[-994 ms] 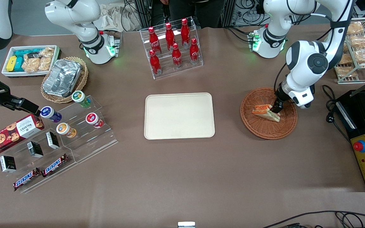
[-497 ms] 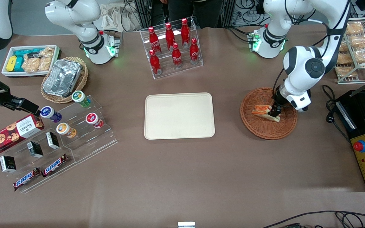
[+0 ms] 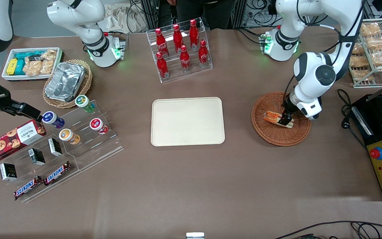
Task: Place sandwich from basket to tray
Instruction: 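Lower the open left gripper around the wrapped sandwich in the basket, then close the left gripper on the sandwich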
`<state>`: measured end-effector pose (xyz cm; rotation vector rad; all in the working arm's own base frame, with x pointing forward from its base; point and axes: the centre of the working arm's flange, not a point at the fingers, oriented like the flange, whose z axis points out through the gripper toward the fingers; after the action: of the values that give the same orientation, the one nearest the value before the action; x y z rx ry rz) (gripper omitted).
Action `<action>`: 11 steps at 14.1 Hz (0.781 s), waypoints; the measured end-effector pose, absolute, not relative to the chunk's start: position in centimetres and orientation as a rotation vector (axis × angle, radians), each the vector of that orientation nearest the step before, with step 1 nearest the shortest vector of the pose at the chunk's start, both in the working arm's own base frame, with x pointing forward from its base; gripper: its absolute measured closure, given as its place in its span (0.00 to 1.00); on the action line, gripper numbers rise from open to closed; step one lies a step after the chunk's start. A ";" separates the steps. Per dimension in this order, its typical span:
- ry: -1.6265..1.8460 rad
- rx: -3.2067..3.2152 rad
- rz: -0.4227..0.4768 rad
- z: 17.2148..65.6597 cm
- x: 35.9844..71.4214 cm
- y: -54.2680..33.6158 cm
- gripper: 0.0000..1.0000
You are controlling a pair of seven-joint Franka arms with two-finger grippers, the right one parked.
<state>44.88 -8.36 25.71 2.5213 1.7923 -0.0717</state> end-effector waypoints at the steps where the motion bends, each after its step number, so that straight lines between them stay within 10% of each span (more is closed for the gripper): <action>1: 1.792 2.521 -0.071 25.7 44.9 -8.4 0.01; 11: 1.811 2.569 -0.230 39.7 50.3 -10.4 0.01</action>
<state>50.34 -10.40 39.66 2.5693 1.8113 -0.2303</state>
